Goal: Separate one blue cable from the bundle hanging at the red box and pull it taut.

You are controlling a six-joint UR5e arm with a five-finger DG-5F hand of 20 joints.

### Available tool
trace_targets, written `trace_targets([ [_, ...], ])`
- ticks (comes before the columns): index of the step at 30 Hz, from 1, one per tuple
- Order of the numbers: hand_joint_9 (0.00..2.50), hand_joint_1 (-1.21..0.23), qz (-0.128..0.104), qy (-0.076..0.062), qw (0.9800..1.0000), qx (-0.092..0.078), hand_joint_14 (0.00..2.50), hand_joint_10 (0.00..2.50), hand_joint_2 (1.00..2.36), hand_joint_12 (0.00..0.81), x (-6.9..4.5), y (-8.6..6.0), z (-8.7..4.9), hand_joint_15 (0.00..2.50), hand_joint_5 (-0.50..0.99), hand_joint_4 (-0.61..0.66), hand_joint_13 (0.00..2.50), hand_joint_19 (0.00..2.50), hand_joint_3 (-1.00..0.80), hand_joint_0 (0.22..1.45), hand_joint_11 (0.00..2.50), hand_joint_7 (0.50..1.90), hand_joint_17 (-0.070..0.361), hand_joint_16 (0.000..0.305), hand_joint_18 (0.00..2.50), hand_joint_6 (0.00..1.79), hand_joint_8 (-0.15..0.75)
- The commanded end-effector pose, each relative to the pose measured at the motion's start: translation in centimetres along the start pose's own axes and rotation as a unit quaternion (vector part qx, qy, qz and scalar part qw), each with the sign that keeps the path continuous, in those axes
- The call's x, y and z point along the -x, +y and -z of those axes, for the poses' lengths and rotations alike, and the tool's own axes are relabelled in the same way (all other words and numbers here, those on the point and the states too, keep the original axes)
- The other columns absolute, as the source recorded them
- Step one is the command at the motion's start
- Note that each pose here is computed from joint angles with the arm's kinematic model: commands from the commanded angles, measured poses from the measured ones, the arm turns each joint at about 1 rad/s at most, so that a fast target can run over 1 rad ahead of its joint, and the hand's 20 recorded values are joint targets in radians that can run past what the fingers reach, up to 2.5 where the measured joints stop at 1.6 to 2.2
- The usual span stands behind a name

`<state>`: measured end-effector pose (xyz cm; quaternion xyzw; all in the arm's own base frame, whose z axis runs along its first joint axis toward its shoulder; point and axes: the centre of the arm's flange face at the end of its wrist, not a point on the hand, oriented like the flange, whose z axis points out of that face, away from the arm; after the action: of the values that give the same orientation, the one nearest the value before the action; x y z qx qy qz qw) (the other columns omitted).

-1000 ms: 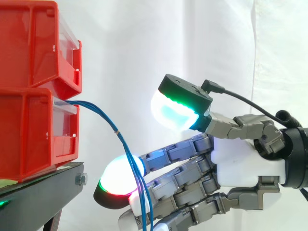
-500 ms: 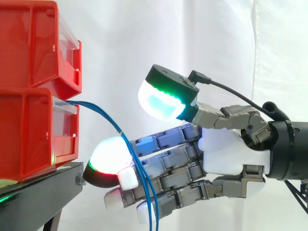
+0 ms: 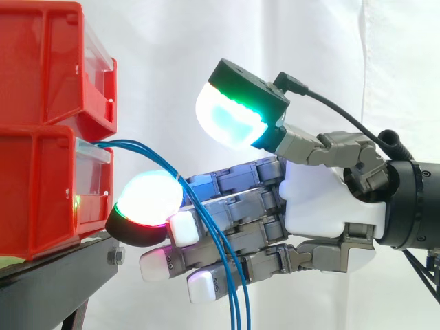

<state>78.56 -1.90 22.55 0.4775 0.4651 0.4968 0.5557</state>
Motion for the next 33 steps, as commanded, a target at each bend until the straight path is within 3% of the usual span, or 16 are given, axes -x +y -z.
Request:
trace_targets([
  [1, 0.81, -0.63, 0.001, 0.0, 1.0, -0.004, 0.01, 0.01, 1.01, 0.37, 0.1, -0.1, 0.1, 0.47, -0.18, 0.3, 0.82, 0.48, -0.39, 0.64, 0.68, 1.01, 0.1, 0.045, 0.71, 0.5, 0.353],
  [8, 0.87, -0.59, 0.001, 0.001, 1.0, -0.004, 0.02, 0.01, 1.01, 0.377, 0.1, 0.0, 0.0, 0.5, -0.16, 0.26, 0.84, 0.5, -0.32, 0.66, 0.76, 1.14, 0.102, 0.045, 0.73, 0.5, 0.365],
  [20, 0.88, -0.56, 0.002, 0.016, 0.9999, -0.002, 0.02, 0.01, 1.01, 0.38, 0.3, 0.1, 0.0, 0.51, -0.15, 0.23, 0.86, 0.5, -0.39, 0.63, 0.77, 1.07, 0.103, 0.046, 0.74, 0.57, 0.37],
  [24, 0.89, -0.56, 0.001, 0.019, 0.9998, 0.008, 0.02, 0.01, 1.01, 0.38, 0.2, 1.2, -0.6, 0.51, -0.16, 0.21, 0.87, 0.5, -0.38, 0.63, 0.77, 0.97, 0.103, 0.046, 0.75, 0.64, 0.37],
  [26, 0.9, -0.57, 0.006, 0.025, 0.9996, 0.01, 0.02, 0.01, 1.01, 0.38, 0.1, 1.3, -0.7, 0.5, -0.18, 0.2, 0.87, 0.5, -0.35, 0.65, 0.78, 0.83, 0.103, 0.046, 0.75, 0.74, 0.372],
  [33, 0.89, -0.65, 0.008, 0.031, 0.9994, 0.014, 0.02, 0.01, 1.02, 0.381, 0.3, 1.8, -0.8, 0.51, -0.21, 0.2, 0.88, 0.5, -0.29, 0.65, 0.79, 0.76, 0.103, 0.046, 0.75, 0.86, 0.372],
])
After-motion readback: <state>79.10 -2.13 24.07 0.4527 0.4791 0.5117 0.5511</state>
